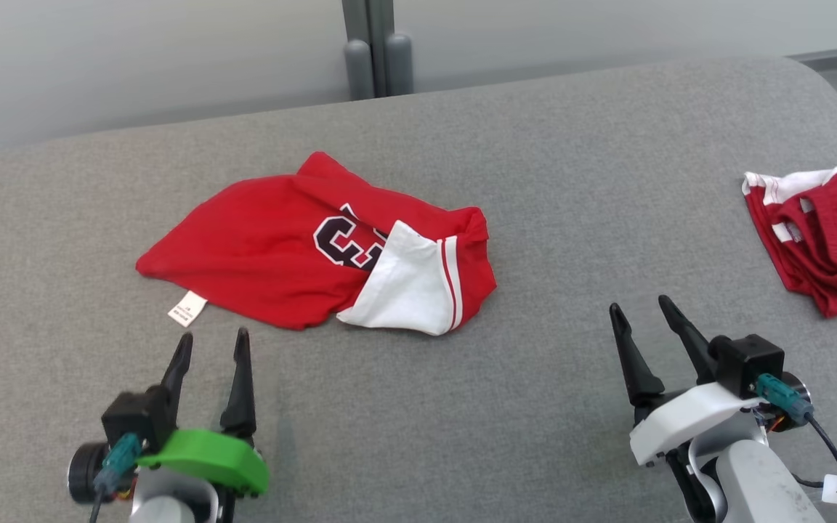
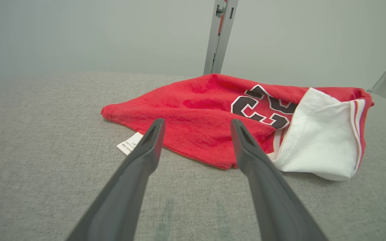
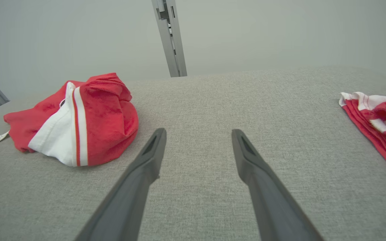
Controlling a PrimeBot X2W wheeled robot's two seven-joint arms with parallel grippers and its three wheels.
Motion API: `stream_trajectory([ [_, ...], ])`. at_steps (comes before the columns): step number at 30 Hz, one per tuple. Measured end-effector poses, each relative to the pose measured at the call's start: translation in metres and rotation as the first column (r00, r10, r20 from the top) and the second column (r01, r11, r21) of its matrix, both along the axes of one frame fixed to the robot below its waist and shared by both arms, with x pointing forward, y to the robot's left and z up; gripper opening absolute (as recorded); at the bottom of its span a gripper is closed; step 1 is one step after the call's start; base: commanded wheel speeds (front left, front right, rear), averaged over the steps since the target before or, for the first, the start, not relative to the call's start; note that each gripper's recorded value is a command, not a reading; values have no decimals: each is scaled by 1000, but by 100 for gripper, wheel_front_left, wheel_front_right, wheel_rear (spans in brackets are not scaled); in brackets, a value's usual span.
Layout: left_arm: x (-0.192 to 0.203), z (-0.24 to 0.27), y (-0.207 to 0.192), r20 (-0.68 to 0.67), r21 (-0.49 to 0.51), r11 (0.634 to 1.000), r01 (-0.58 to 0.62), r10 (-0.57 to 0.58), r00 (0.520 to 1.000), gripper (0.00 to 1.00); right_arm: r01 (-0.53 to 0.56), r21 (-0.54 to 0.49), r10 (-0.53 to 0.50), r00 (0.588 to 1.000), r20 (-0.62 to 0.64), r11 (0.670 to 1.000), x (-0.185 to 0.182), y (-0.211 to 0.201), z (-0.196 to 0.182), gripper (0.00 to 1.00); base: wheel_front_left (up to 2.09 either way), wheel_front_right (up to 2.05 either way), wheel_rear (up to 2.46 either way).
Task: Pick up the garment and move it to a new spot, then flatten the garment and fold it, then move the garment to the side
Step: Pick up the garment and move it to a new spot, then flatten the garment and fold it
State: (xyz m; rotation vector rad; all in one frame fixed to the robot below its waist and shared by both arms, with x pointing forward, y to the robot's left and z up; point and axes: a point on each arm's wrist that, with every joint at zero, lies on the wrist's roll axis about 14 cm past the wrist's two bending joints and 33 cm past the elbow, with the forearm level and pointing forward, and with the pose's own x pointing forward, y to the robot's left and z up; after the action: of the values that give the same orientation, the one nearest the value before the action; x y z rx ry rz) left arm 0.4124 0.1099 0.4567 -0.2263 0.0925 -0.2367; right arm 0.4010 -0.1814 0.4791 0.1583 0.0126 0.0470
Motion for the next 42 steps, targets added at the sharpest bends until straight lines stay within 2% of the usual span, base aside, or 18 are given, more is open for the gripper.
stream_trajectory([
  [4,-27,-12,28,-37,1,997,-83,83,996,100,-22,10,22,1000,-2,1000,-7,8,-1,100,0,0,0],
  [8,-47,-20,38,-66,3,993,-115,115,991,100,-48,12,48,999,-16,999,-11,18,-5,100,0,0,0],
  [13,-50,-22,41,-71,4,992,-127,127,989,100,-86,4,86,996,-19,996,-8,30,-7,100,0,0,0],
  [18,-40,-17,37,-57,-19,993,-120,118,991,100,-212,-27,213,977,14,977,10,71,5,100,0,0,0],
  [23,-36,-19,38,-67,-40,991,-127,125,990,100,-401,-69,404,914,41,914,25,135,15,100,0,0,0],
  [28,-39,-29,47,-102,-45,986,-159,154,983,100,-553,-98,556,831,8,827,36,190,7,100,0,0,0],
  [34,-42,-40,61,-142,-43,977,-208,200,969,100,-648,-123,641,762,-95,752,49,224,-26,100,0,0,0],
  [39,-43,-46,76,-162,-32,967,-251,243,956,100,-694,-111,671,718,-187,712,55,240,-60,100,0,0,0],
  [40,-43,-48,79,-167,-30,965,-260,252,953,100,-701,-104,674,709,-209,705,54,242,-68,95,0,0,0],
  [41,-44,-49,82,-173,-26,963,-268,260,950,100,-709,-99,678,700,-226,699,54,244,-75,85,0,0,0],
  [42,-46,-51,84,-179,-22,961,-276,268,947,100,-714,-91,682,693,-233,694,55,247,-78,49,0,0,0],
])
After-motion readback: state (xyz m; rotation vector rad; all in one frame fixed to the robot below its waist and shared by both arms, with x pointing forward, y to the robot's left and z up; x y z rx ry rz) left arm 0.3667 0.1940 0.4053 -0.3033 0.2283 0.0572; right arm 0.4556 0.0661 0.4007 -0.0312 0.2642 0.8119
